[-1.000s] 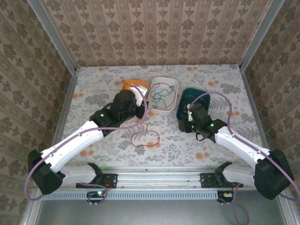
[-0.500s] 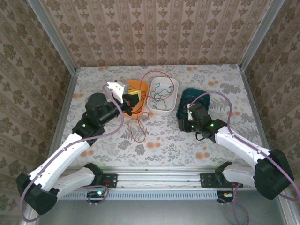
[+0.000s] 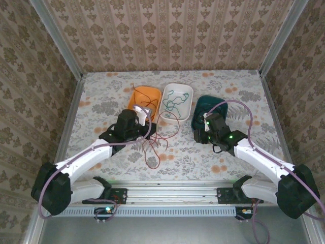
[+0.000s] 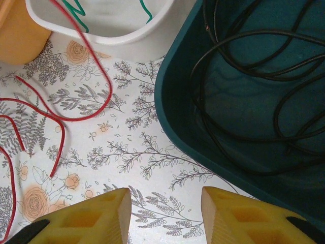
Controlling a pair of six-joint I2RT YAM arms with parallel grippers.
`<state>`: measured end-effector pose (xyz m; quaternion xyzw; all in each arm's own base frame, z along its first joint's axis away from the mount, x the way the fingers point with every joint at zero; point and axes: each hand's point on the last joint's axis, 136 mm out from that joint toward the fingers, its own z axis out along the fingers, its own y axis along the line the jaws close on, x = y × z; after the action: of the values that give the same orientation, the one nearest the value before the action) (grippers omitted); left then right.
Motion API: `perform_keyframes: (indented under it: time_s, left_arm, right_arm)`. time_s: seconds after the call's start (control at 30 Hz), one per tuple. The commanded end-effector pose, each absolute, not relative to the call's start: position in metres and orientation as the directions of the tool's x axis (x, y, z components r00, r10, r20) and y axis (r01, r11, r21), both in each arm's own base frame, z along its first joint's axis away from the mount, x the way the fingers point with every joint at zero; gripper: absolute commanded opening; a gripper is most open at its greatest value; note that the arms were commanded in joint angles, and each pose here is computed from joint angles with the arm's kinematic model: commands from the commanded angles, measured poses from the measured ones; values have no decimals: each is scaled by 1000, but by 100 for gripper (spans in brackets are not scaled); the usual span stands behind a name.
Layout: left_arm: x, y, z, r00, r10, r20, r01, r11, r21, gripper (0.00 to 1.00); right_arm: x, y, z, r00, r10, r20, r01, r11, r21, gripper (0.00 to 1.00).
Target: Untangle the cables
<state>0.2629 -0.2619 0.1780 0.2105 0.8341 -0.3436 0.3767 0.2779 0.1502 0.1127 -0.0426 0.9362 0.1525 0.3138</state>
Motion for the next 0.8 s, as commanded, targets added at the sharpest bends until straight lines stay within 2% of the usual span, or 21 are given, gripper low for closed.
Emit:
perform_keyframes:
  time_s: [0.0,0.17,0.37,0.47,0.63,0.77]
  left_arm:
    - [262,-273,230,-540,56,-840,693,596,-406,0]
    - [240,-287,292,-450,-26,-892,817,392,-424,0]
    - [229,-289,345,-405,-123,-906,872,245,-423,0]
    - [241,-288,328,-430,-102,-897,846,301,-440,0]
    - [252,-294,293,-500,-49,-865,797,365,-482,0]
    - [251,-299,298,-484,-44,-874,804,373,-464,0]
  right_arm:
    - [280,144,117,-787,45,-616,-145,956,256,43]
    - [280,144,116,-788,50,-614,-139,956,257,43]
    - [281,145,114,-789,55,-612,-137,955,262,43]
    - [276,163,121,-791,23,-612,-224,919,324,43]
    - [247,221,141,-783,-97,-615,-461,755,467,43]
    - [220,260,155,-713,-267,-649,-640,626,445,44]
